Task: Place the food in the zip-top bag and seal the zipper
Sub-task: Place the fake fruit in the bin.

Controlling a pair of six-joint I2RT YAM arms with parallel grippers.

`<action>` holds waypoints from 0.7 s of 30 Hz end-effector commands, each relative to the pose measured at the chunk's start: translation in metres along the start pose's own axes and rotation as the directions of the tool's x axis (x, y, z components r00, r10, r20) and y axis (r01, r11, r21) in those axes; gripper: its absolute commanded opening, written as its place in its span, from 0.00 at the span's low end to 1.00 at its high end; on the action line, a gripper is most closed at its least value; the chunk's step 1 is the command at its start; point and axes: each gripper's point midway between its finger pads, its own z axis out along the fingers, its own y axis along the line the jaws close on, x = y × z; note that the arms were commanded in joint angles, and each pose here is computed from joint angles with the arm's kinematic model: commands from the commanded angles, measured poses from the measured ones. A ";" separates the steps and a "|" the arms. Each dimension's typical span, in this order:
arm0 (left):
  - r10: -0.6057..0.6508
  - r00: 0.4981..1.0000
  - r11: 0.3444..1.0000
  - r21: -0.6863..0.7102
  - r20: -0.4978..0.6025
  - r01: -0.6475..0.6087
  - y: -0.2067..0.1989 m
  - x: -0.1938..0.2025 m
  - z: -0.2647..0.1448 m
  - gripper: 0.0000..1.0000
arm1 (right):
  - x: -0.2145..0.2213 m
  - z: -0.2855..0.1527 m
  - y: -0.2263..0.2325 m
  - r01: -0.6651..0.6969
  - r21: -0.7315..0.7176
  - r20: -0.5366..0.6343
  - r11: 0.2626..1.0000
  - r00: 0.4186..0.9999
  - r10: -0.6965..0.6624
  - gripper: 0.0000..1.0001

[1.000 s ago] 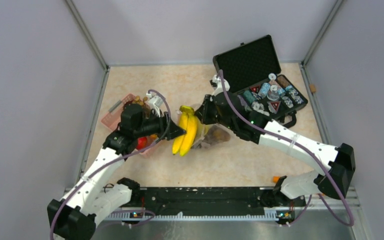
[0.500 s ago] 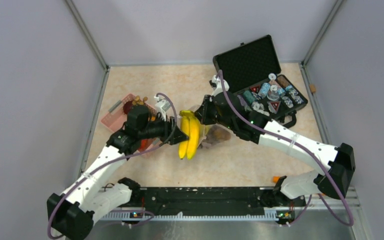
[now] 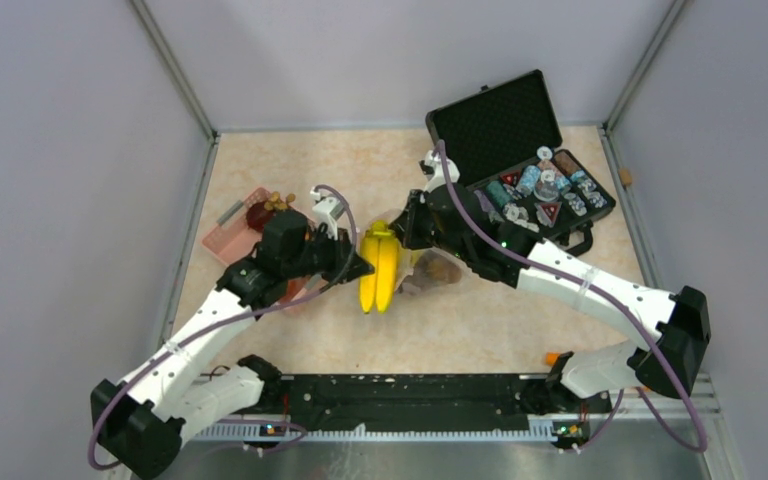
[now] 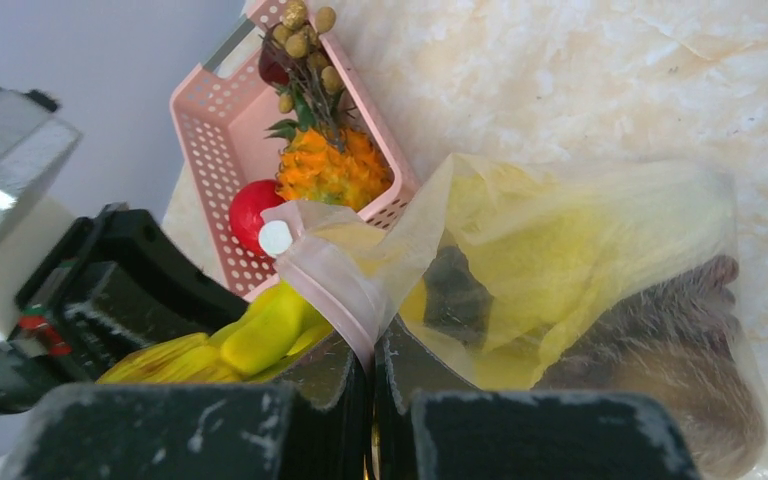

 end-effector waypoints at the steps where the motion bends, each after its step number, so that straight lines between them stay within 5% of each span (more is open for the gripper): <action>1: 0.091 0.973 0.992 0.069 0.214 -0.107 -0.034 -0.048 -0.027 0.00 | -0.037 -0.009 0.020 -0.033 -0.043 0.117 0.999 0.992 0.038 0.00; 5: 0.122 0.919 0.984 0.074 0.375 -0.161 -0.051 -0.075 -0.060 0.00 | -0.037 -0.009 0.008 -0.032 0.003 0.122 0.999 0.992 0.031 0.00; 10: 0.108 0.904 0.993 -0.001 0.414 -0.118 -0.033 -0.093 -0.082 0.00 | -0.037 -0.008 0.000 -0.039 0.025 0.121 0.999 0.992 0.036 0.00; 14: 0.025 0.859 0.976 -0.200 0.511 0.090 0.038 -0.113 -0.109 0.00 | -0.035 -0.009 -0.002 -0.033 0.035 0.116 0.999 0.993 0.029 0.00; 17: -0.068 0.813 0.891 -0.331 0.579 0.310 0.107 -0.114 -0.131 0.00 | -0.038 -0.012 0.000 -0.028 0.025 0.122 0.999 0.992 0.025 0.00; 21: -0.239 0.671 0.781 -0.271 0.702 0.563 0.181 -0.101 -0.146 0.00 | -0.040 -0.017 0.001 -0.021 0.012 0.132 1.000 0.991 0.019 0.00</action>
